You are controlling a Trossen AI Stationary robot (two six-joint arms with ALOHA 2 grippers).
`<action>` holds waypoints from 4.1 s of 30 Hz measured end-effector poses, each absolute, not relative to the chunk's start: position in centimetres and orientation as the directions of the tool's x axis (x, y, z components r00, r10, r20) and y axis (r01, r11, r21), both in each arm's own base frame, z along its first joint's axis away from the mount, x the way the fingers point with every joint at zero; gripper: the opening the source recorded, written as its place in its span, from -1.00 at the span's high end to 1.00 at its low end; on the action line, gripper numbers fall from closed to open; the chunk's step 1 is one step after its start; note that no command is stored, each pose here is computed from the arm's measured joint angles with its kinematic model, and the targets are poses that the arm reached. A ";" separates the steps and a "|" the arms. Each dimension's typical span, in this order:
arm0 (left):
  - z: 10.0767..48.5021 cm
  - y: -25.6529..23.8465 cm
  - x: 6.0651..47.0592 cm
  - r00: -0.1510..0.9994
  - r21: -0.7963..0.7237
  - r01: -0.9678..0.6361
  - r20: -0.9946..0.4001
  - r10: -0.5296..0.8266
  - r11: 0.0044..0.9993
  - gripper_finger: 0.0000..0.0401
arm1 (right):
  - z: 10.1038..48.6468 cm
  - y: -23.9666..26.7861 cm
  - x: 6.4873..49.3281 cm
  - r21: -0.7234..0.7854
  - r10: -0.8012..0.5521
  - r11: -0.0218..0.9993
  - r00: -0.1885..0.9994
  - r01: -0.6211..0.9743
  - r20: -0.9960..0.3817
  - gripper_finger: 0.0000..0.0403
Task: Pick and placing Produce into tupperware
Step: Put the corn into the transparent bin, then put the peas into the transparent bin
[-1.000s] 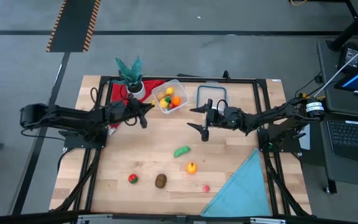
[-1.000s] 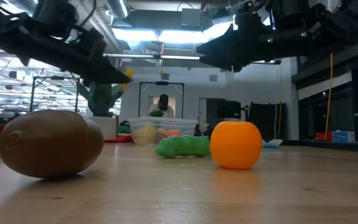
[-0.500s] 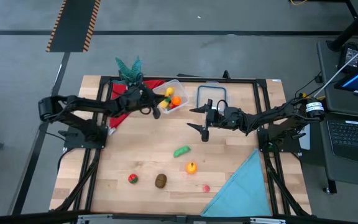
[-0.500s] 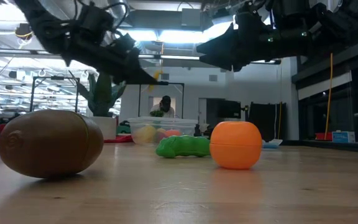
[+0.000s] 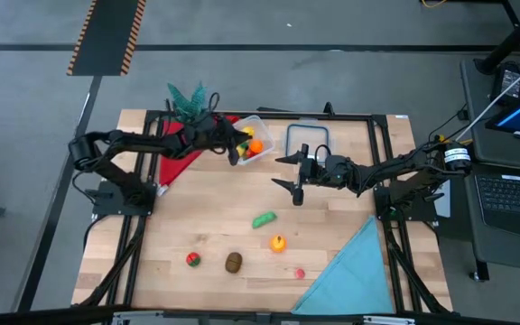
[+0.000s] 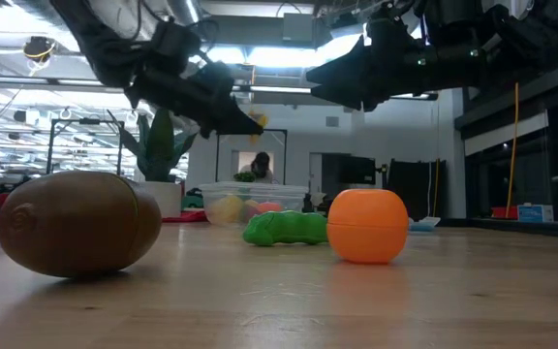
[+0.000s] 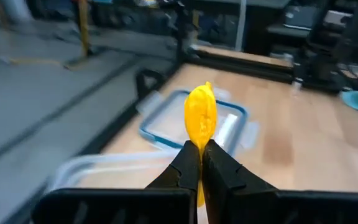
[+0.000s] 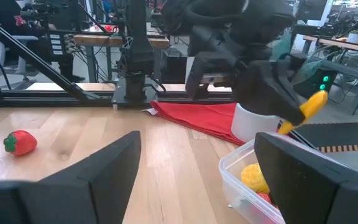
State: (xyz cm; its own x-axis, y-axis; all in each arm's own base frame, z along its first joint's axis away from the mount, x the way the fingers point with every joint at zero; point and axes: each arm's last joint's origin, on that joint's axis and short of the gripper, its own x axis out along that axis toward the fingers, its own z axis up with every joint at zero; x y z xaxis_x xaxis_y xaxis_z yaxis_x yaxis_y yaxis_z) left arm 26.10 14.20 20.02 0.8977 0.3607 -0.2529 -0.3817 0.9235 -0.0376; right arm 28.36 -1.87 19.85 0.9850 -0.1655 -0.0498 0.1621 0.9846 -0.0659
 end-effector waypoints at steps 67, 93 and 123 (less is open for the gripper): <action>18.7 18.3 32.8 0.718 -0.010 -0.260 -0.670 0.187 0.965 0.24 | 19.8 -1.8 28.4 -0.067 -0.154 0.986 0.987 0.151 -0.053 -0.57; 26.7 6.1 24.6 0.932 0.054 -0.051 -0.356 0.067 0.997 0.30 | 19.3 -1.4 28.3 0.015 -0.098 0.995 0.989 0.101 -0.112 -0.57; 19.4 -3.8 17.7 0.979 0.138 0.202 -0.061 -0.195 0.970 0.33 | 21.9 3.2 30.9 -0.091 0.090 0.983 0.842 -0.162 -0.532 -0.57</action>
State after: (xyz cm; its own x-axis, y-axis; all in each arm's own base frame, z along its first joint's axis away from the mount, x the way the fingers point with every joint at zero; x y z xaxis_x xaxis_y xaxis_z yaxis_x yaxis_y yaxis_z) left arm 17.70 -3.84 19.43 0.9789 -0.1948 -0.0614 0.2016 0.9697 0.1383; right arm 30.85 3.19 21.86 0.8422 0.0898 -0.5317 -0.1619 0.9826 -0.0905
